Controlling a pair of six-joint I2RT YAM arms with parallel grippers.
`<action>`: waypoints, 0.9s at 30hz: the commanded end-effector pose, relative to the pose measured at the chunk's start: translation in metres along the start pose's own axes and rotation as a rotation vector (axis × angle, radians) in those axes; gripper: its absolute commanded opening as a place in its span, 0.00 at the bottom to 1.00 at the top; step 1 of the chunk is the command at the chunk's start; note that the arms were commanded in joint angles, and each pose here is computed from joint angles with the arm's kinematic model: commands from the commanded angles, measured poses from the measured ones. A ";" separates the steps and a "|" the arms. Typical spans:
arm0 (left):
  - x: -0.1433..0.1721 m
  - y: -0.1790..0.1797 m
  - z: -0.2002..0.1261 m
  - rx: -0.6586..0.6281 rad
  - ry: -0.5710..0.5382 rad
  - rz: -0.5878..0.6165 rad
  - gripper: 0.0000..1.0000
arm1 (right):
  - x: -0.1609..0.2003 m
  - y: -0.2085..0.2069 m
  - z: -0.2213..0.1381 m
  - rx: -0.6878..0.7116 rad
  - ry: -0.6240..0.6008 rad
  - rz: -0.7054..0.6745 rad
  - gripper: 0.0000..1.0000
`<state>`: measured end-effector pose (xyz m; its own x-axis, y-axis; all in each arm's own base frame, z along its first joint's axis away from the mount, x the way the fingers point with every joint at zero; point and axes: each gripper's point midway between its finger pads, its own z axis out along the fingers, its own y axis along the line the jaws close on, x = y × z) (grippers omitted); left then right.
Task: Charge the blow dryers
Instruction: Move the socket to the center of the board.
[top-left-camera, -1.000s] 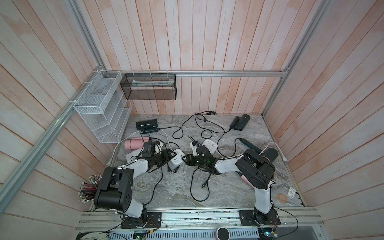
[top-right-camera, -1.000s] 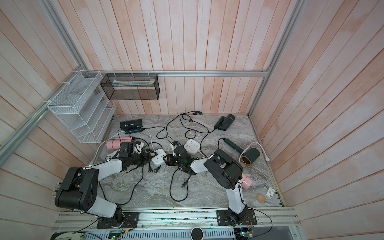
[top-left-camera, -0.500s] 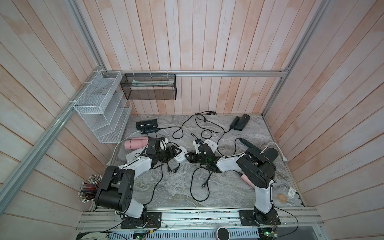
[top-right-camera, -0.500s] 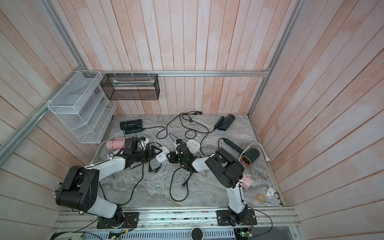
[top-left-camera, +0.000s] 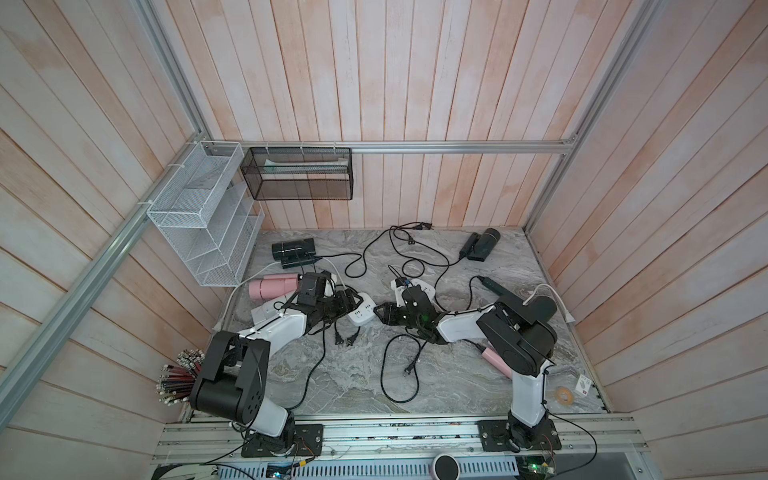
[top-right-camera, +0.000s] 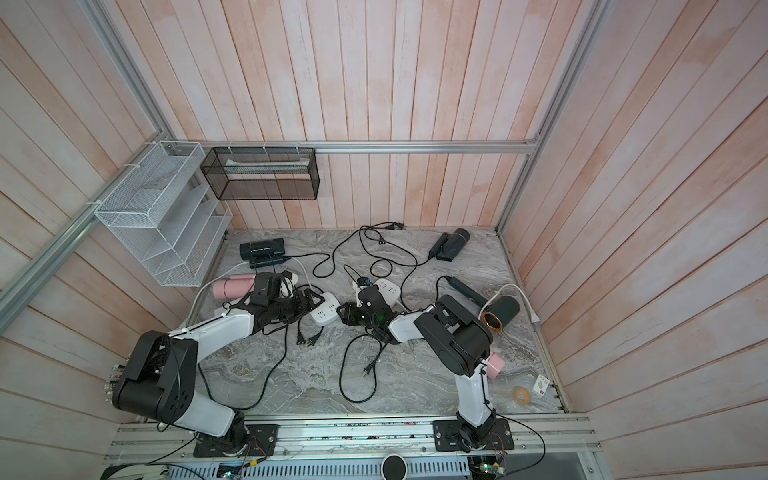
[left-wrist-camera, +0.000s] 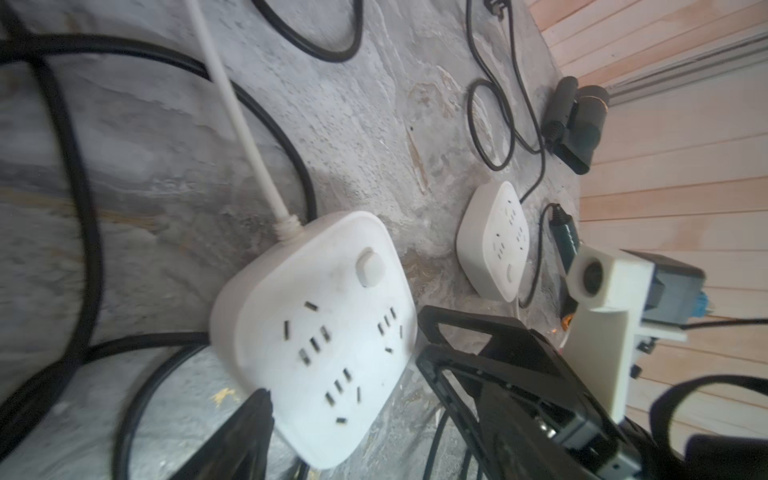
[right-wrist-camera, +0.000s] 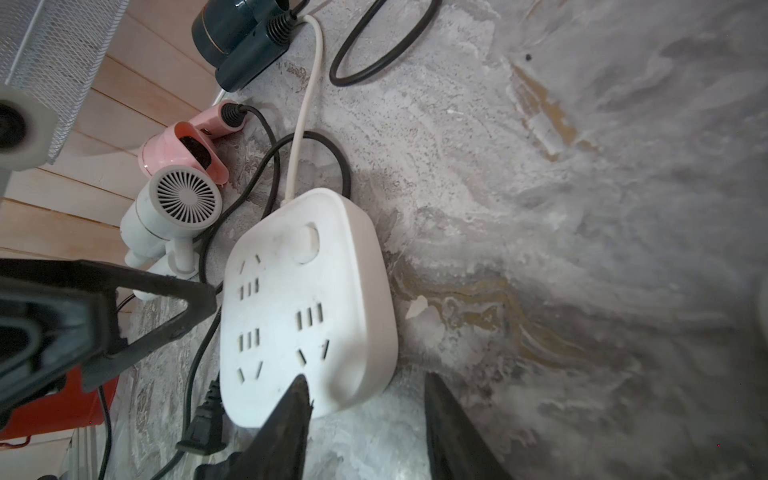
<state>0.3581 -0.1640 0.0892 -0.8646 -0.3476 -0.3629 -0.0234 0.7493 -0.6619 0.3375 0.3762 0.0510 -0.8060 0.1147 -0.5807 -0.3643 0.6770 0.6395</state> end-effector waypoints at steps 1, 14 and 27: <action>-0.014 0.016 -0.010 -0.107 -0.034 0.021 0.81 | -0.002 0.013 -0.005 -0.055 -0.007 -0.015 0.47; -0.029 0.024 0.013 -0.064 0.016 0.053 0.82 | 0.011 0.011 -0.001 -0.035 0.004 0.037 0.48; -0.020 0.011 0.029 -0.019 0.065 0.070 0.82 | 0.013 0.005 0.002 -0.017 0.002 0.085 0.51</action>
<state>0.3826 -0.1571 0.0614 -0.9004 -0.2792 -0.3335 -0.0179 0.7899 -0.6130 0.3264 0.3850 0.0526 -0.8318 0.1481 -0.5350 -0.3292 0.6443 0.6903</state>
